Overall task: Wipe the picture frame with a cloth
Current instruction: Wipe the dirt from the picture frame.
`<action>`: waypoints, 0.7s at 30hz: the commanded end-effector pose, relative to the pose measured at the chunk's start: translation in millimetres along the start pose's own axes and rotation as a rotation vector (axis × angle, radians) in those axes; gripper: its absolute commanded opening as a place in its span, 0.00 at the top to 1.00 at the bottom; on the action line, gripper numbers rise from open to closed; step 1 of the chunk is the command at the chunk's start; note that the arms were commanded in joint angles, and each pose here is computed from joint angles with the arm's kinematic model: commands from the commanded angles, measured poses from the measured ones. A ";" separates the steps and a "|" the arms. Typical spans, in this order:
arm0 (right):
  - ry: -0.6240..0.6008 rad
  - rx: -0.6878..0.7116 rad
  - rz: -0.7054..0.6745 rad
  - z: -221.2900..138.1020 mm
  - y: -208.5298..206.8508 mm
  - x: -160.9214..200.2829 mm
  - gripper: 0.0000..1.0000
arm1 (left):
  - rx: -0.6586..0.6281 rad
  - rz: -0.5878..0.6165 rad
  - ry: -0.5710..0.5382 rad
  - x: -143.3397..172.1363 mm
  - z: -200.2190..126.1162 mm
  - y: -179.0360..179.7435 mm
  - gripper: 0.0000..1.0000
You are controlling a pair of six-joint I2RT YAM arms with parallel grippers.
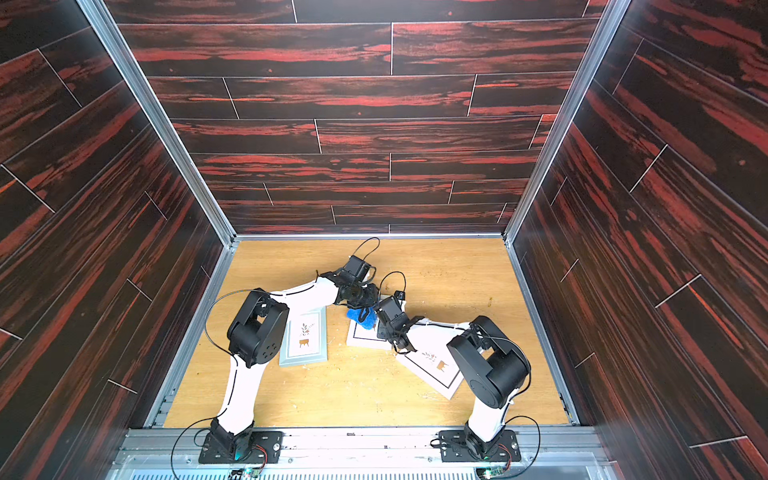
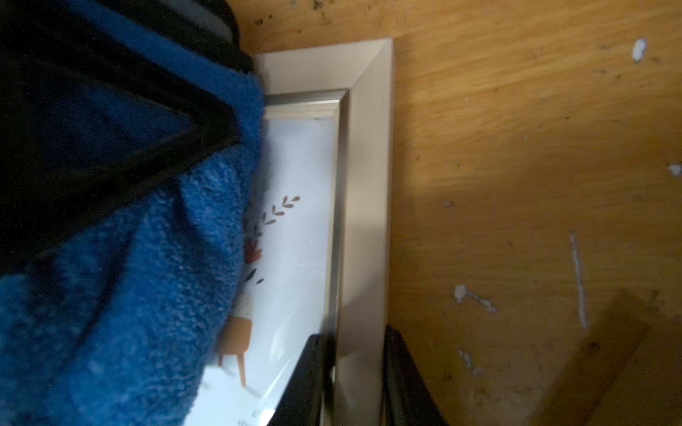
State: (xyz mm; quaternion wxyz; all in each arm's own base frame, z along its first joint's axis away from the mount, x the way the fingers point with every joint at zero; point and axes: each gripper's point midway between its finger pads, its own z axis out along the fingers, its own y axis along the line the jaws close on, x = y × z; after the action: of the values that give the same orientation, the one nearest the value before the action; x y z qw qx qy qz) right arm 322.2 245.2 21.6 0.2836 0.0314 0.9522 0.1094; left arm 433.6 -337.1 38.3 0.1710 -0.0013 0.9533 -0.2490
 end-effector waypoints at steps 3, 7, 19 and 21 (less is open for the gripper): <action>0.144 0.063 -0.086 4.0 -14.0 45.1 0.94 | -0.074 -0.046 0.002 7.6 -7.6 49.0 1.00; 0.138 0.063 -0.104 5.2 -13.0 43.4 0.94 | -0.161 -0.022 -0.047 -5.0 -36.0 80.7 1.00; 0.142 0.067 -0.113 6.3 -7.4 44.6 0.94 | -0.065 -0.016 0.018 -2.9 -2.0 39.9 1.00; 0.137 0.080 -0.116 5.5 -12.6 44.0 0.94 | -0.097 -0.027 -0.008 -8.6 -15.0 57.7 1.00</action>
State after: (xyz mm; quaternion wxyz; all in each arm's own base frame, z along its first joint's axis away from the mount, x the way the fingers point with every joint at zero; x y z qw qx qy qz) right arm 318.8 259.9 21.3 0.2850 0.0113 0.9521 0.1104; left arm 446.0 -319.0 45.5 0.1870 0.0013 0.9486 -0.2552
